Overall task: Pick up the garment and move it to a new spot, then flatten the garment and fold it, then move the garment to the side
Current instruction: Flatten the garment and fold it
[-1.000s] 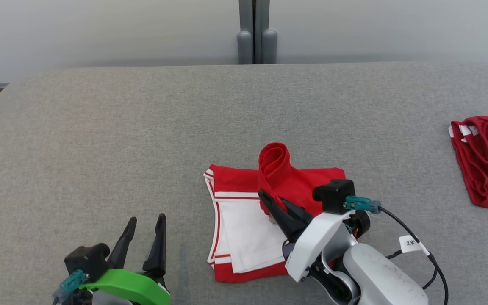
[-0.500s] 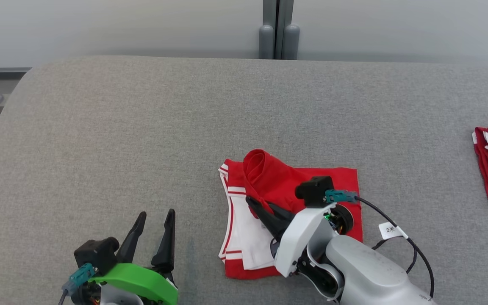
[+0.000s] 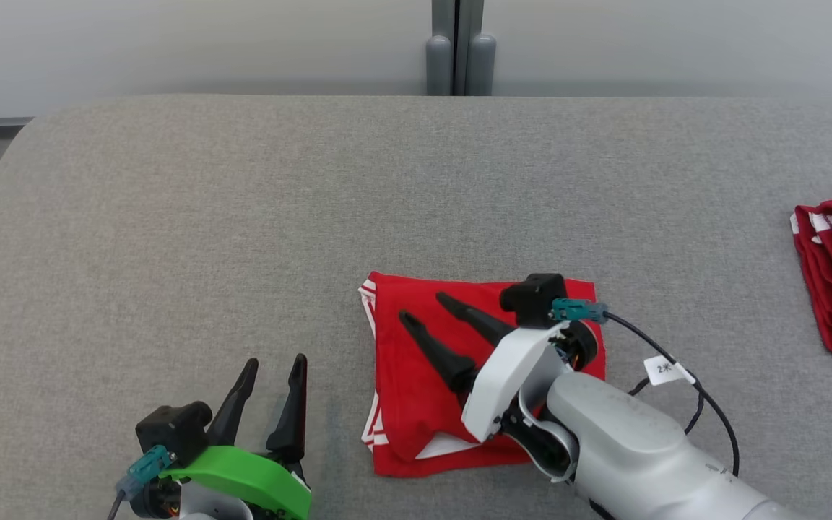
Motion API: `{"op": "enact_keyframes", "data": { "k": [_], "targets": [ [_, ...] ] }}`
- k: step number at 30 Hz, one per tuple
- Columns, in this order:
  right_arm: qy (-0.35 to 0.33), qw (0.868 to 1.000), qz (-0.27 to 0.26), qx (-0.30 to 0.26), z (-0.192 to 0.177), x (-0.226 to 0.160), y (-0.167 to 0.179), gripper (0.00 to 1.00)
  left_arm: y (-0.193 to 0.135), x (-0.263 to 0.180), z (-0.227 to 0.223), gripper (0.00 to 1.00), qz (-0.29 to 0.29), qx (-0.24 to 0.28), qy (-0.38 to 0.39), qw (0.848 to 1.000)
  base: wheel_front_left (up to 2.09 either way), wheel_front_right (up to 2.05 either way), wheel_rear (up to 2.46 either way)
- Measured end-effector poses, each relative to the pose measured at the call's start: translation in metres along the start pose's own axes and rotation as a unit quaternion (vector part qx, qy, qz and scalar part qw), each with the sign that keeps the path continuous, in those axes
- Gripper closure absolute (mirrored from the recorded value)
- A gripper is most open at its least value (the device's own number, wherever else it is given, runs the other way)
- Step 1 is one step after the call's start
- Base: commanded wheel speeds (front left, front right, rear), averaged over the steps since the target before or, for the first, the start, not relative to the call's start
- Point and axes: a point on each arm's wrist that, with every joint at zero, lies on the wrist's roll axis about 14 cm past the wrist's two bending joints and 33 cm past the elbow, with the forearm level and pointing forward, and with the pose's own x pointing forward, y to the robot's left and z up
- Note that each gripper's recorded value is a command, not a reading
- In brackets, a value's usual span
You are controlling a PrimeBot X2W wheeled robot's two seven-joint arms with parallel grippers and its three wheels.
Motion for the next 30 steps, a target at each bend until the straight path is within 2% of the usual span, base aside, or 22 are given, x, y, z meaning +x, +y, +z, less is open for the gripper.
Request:
{"op": "enact_keyframes", "data": {
  "k": [7,10,12,20,27,30],
  "targets": [
    [-0.058,0.994,-0.065,-0.067,0.045,-0.010,-0.044,0.00,-0.014,0.007,-0.002,0.00,-0.023,0.003,0.002,1.000,0.00,0.00,0.00],
    [-0.105,0.984,-0.098,-0.102,0.079,-0.022,-0.063,0.00,-0.022,0.012,-0.001,0.00,-0.036,0.009,0.002,0.999,0.00,0.00,0.00],
    [-0.121,0.978,-0.120,-0.119,0.087,-0.034,-0.074,0.00,-0.027,0.015,0.001,0.00,-0.046,0.013,0.000,0.999,0.00,0.00,0.00],
    [-0.150,0.954,-0.209,-0.151,0.089,-0.090,-0.111,0.00,-0.042,0.026,0.002,0.00,-0.067,0.015,-0.006,0.998,0.00,0.00,0.00],
    [-0.158,0.934,-0.267,-0.175,0.081,-0.140,-0.123,0.00,-0.042,0.023,0.009,0.00,-0.058,0.011,-0.027,0.998,0.00,0.00,0.00],
    [-0.159,0.928,-0.292,-0.167,0.072,-0.162,-0.127,0.00,-0.039,0.017,0.009,0.00,-0.048,0.005,-0.032,0.998,0.00,0.00,0.00]
  ]
}}
